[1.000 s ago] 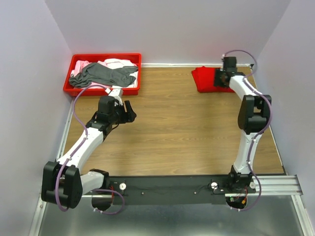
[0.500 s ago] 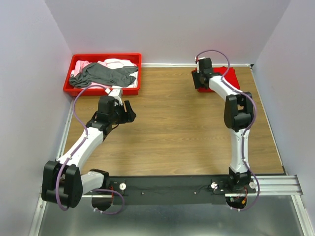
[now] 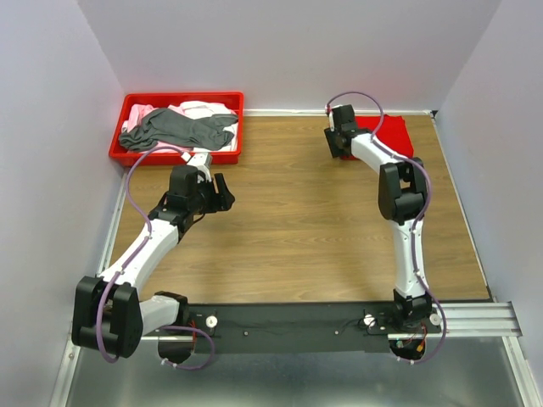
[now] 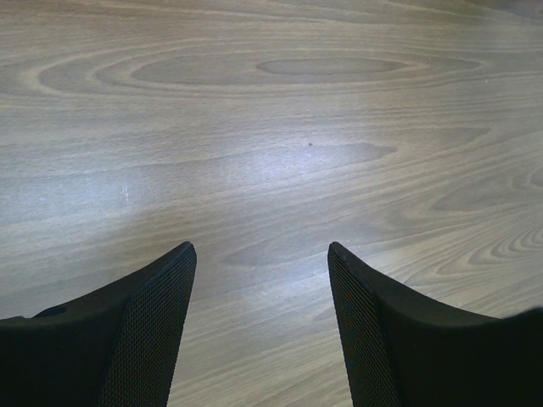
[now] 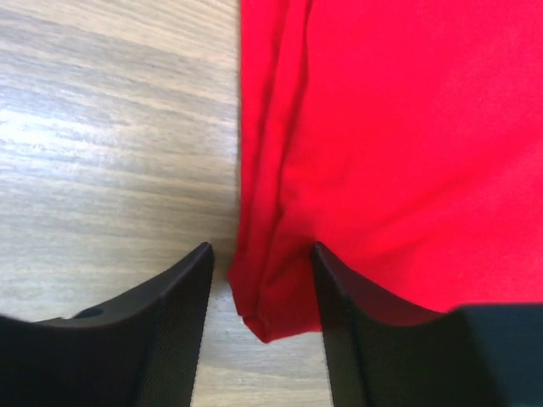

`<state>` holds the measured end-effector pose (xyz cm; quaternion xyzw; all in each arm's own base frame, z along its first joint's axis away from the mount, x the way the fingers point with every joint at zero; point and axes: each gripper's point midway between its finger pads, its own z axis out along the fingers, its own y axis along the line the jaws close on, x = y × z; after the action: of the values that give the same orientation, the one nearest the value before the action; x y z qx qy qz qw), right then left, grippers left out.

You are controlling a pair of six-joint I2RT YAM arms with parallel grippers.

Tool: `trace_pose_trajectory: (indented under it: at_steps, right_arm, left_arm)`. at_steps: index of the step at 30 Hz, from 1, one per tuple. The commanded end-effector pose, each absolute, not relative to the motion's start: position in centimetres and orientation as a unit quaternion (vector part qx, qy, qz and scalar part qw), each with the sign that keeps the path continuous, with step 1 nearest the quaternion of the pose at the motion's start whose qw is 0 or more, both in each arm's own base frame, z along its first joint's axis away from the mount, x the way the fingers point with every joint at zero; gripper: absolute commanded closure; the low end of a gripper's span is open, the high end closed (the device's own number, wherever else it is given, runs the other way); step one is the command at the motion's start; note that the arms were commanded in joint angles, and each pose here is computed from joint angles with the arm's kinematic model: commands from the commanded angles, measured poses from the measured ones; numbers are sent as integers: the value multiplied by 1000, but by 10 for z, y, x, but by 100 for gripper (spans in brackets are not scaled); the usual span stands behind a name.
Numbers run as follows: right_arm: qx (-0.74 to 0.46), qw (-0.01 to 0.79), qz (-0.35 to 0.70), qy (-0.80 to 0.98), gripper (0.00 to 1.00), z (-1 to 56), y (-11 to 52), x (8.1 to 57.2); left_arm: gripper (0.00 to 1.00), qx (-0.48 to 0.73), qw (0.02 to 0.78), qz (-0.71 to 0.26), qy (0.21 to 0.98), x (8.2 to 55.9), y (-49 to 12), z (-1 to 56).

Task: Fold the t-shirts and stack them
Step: Neatly place the folded tshirt to the corner

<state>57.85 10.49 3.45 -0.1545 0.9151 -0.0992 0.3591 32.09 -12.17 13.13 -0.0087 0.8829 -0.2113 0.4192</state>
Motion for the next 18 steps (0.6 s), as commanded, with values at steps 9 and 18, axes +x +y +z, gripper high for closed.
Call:
trace_pose_trajectory:
  at_steps: [9, 18]
  right_arm:
    - [-129, 315, -193, 920, 71, -8, 60, 577]
    - [-125, 310, -243, 911, 99, -11, 17, 593]
  left_arm:
    - [29, -2, 404, -213, 889, 320, -123, 117]
    - [29, -2, 402, -212, 891, 321, -123, 113]
